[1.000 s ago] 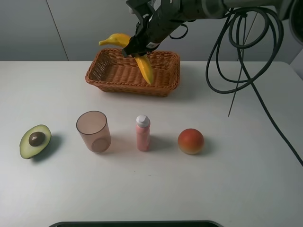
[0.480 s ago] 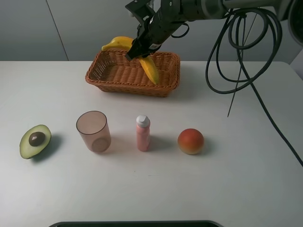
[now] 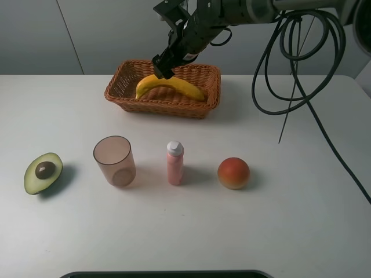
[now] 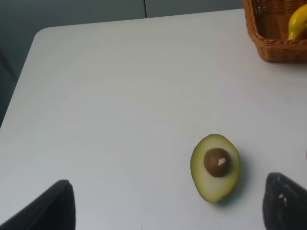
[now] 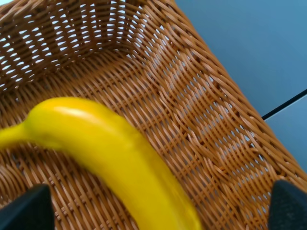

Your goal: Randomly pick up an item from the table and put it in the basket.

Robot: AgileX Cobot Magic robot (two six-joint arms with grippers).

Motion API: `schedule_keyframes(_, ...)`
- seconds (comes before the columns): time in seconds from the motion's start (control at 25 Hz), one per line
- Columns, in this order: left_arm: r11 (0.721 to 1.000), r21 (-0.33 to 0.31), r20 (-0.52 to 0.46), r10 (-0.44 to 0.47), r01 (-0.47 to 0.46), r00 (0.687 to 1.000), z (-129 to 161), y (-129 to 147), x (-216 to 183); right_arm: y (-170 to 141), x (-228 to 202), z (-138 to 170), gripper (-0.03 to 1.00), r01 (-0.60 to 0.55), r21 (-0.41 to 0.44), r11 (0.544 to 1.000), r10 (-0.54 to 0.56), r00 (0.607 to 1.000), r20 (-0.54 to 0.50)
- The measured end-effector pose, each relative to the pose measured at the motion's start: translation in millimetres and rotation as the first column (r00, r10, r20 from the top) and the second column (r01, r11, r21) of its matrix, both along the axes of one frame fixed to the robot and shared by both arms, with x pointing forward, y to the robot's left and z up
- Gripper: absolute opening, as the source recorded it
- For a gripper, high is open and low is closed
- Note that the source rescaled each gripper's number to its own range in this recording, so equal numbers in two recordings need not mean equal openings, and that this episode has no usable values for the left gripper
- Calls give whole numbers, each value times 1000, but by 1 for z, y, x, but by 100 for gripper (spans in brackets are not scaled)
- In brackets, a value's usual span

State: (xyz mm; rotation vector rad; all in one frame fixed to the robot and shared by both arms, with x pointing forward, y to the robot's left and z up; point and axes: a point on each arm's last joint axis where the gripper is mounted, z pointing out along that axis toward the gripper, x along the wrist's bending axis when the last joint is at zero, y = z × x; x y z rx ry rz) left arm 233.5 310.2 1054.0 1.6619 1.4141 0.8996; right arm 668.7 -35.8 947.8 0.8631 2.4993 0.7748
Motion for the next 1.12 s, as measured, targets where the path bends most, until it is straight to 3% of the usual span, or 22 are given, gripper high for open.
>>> schedule_keyframes(0.48,1000,0,0,0,0,1000,0,0,0,-2,-3,2,100,-8,-22,1000,8,1000,-24)
schedule_keyframes(0.64,1000,0,0,0,0,1000,0,0,0,-13,-10,40,100,-7,-56,998,7,1000,4)
schedule_keyframes(0.92,1000,0,0,0,0,1000,0,0,0,-101,-29,150,100,165,-56,985,-164,986,28)
schedule_keyframes(1.12,1000,0,0,0,0,1000,0,0,0,-202,-55,199,100,386,-105,916,-393,918,-48)
